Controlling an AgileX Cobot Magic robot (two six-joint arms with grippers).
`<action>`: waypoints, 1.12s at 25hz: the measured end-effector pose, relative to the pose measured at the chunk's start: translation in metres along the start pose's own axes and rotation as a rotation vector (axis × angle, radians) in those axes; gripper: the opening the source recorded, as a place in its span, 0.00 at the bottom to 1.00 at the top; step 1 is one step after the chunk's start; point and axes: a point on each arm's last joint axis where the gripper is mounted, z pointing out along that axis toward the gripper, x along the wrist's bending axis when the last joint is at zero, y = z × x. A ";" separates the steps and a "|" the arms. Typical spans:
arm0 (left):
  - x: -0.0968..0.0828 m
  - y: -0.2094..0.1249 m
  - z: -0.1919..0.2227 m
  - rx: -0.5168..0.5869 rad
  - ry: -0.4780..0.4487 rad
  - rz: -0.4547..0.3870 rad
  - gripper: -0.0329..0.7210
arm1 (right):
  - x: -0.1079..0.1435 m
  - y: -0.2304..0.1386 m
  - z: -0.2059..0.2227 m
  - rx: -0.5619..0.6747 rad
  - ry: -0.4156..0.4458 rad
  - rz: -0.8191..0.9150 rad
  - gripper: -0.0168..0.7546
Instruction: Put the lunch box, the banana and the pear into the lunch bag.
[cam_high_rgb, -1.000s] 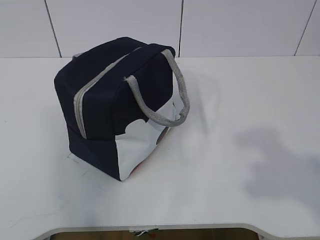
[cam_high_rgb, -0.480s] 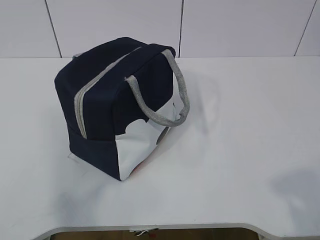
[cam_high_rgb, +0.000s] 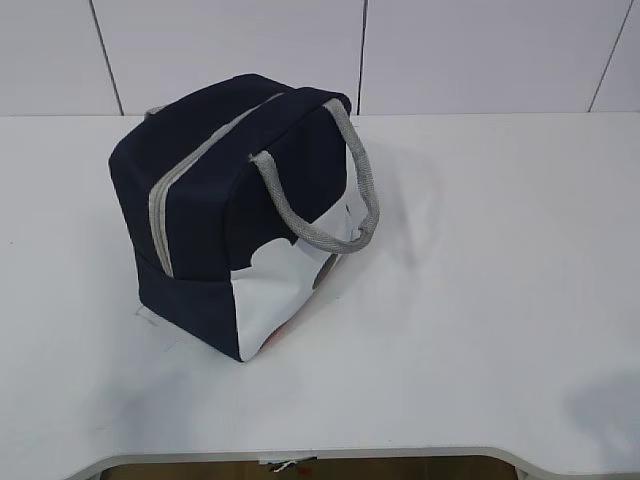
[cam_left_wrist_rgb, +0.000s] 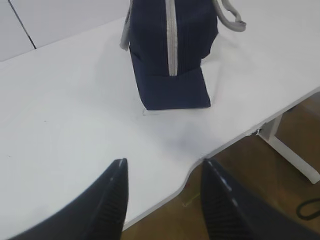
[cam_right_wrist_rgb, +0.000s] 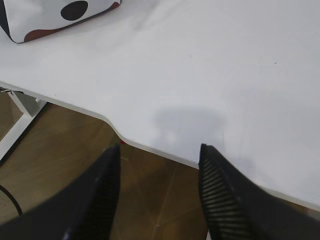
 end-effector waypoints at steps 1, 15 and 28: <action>0.001 -0.001 0.003 -0.003 0.009 0.001 0.52 | 0.000 -0.001 0.004 0.001 0.000 -0.001 0.56; 0.006 -0.025 0.039 0.105 0.036 -0.010 0.51 | 0.001 -0.001 0.014 -0.036 -0.001 0.012 0.56; 0.004 -0.024 0.040 0.127 0.326 -0.155 0.47 | 0.003 -0.001 0.014 -0.025 -0.176 0.119 0.56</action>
